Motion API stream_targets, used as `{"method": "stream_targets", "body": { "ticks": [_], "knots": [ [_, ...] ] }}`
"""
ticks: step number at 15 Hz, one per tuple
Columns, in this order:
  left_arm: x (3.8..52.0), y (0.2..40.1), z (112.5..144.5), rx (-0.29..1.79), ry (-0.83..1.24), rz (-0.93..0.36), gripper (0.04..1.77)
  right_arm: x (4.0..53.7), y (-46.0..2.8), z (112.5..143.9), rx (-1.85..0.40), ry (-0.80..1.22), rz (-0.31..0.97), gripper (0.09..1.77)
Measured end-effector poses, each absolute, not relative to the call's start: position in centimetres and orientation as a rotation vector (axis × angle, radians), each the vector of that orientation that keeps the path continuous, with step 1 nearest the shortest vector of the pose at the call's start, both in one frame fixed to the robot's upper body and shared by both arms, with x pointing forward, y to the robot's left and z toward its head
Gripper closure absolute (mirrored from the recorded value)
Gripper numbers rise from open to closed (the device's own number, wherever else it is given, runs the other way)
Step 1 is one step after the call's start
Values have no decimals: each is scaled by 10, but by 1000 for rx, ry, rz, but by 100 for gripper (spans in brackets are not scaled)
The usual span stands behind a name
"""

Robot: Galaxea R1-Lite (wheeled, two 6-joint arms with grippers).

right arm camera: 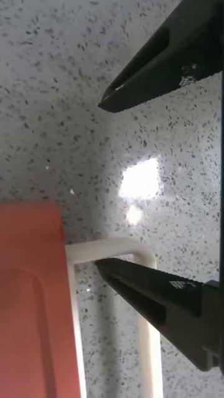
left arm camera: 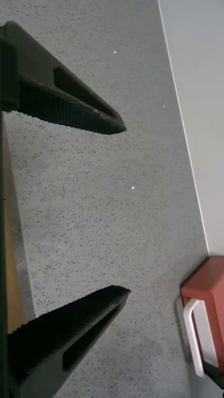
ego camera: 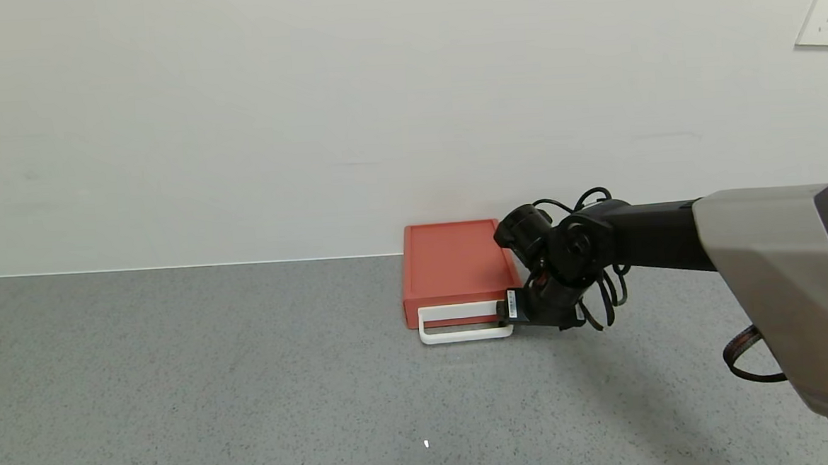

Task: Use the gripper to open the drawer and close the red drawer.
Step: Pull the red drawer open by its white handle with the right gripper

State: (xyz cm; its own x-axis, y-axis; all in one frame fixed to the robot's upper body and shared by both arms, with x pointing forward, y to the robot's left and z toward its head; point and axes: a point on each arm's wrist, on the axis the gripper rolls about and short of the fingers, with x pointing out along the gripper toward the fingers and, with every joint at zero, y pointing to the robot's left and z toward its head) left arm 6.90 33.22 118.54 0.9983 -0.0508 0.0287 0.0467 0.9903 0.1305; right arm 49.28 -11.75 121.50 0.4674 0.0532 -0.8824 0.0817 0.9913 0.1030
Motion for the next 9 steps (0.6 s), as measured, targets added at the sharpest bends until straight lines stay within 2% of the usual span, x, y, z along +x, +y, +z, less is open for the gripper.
{"method": "stream_targets", "body": {
  "ticks": [9],
  "knots": [
    [69,332,1185,130,-32,-49,6,487,-119,1214,85,1140,-16,15]
  ]
}}
